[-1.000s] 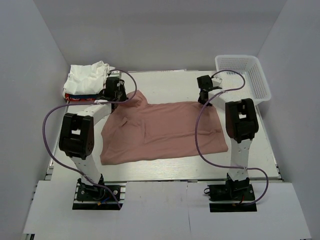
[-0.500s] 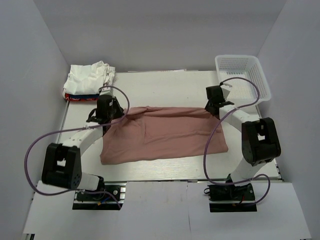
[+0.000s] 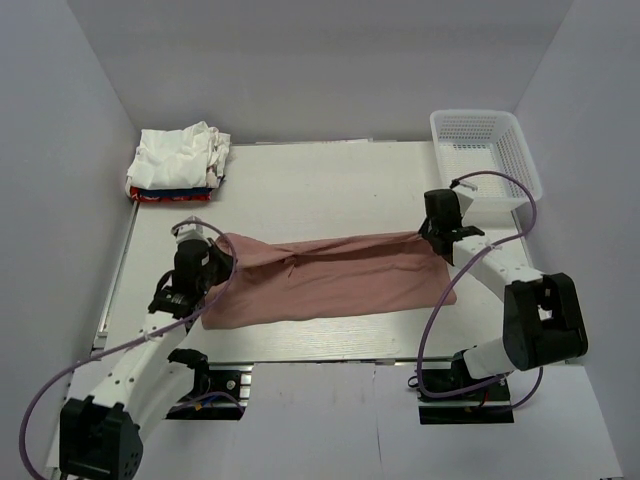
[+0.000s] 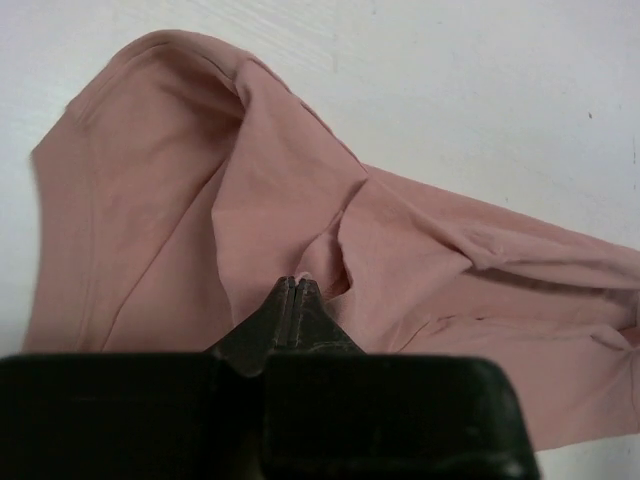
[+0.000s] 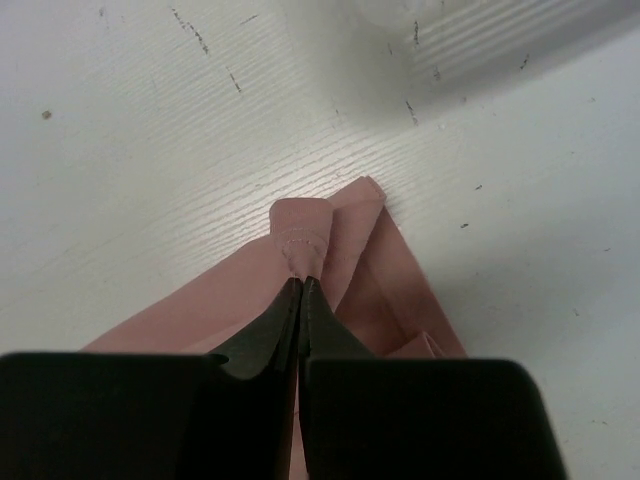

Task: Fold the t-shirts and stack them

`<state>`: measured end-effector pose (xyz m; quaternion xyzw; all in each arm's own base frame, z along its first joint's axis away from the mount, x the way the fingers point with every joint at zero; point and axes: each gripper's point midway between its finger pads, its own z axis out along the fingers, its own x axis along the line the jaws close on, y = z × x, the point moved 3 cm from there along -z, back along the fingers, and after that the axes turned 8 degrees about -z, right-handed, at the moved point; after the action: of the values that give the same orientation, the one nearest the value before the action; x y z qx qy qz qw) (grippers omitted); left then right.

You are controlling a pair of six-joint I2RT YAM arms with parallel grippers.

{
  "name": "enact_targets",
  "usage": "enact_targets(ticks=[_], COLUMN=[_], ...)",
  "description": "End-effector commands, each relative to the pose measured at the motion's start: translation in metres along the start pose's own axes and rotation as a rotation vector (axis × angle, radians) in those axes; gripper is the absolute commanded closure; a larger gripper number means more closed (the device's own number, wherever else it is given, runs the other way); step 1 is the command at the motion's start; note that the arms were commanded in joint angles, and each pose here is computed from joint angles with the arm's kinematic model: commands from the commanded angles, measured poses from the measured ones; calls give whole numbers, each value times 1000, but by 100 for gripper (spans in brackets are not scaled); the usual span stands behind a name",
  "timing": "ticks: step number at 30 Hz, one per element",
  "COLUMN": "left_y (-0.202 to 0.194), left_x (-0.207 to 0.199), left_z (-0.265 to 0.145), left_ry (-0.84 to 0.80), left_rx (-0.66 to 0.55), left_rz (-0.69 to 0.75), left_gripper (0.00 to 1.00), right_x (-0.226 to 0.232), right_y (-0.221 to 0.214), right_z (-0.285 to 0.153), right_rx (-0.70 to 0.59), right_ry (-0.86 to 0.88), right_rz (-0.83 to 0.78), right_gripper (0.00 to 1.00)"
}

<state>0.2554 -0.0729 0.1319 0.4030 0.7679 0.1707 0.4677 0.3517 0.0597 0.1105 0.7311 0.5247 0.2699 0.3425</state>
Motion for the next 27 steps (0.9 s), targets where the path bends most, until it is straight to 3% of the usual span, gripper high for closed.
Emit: enact_targets(ticks=[1, 4, 6, 7, 8, 11, 12, 13, 14, 15, 17, 21, 25, 27], left_y=[-12, -12, -29, -39, -56, -91, -97, -98, -98, -93, -81, -40, -7, -5], left_x=[22, 21, 25, 26, 22, 17, 21, 19, 18, 12, 4, -17, -22, -11], left_z=[-17, -28, -32, -33, -37, -50, -53, -56, -61, -61, -61, -46, -23, -3], left_ry=[100, 81, 87, 84, 41, -22, -12, -14, -16, -30, -65, -118, -51, 57], left_rx=[12, 12, 99, 144, 250, 461, 494, 510, 520, 508, 465, 259, 118, 123], left_rz=[-61, -77, -97, -111, -119, -165, -170, -173, -156, -154, -137, -115, -127, -159], left_gripper=[100, 100, 100, 96, 79, 52, 40, 32, 19, 0, 0, 0, 0, 0], right_x=[-4, -2, -7, -9, -15, -17, -16, -15, -13, -6, 3, 48, 113, 142], right_y=[5, -9, -18, -25, -31, -32, -32, -30, -25, -23, -14, 2, 4, -6], right_z=[-3, -1, 0, 1, 1, -2, -3, -5, -9, -11, -20, -43, -78, -91], right_rx=[-42, 4, 31, 48, 69, 79, 84, 83, 69, 75, 46, -14, -50, -64], right_ry=[-2, 20, -4, -18, -46, -57, -57, -46, -32, 18, 95, 391, 650, 740], right_rz=[27, 20, 35, 35, 29, 38, 30, 21, 11, 2, -36, -147, -347, -467], right_gripper=[100, 100, 98, 91, 86, 42, 14, 10, 10, 10, 10, 10, 10, 10])
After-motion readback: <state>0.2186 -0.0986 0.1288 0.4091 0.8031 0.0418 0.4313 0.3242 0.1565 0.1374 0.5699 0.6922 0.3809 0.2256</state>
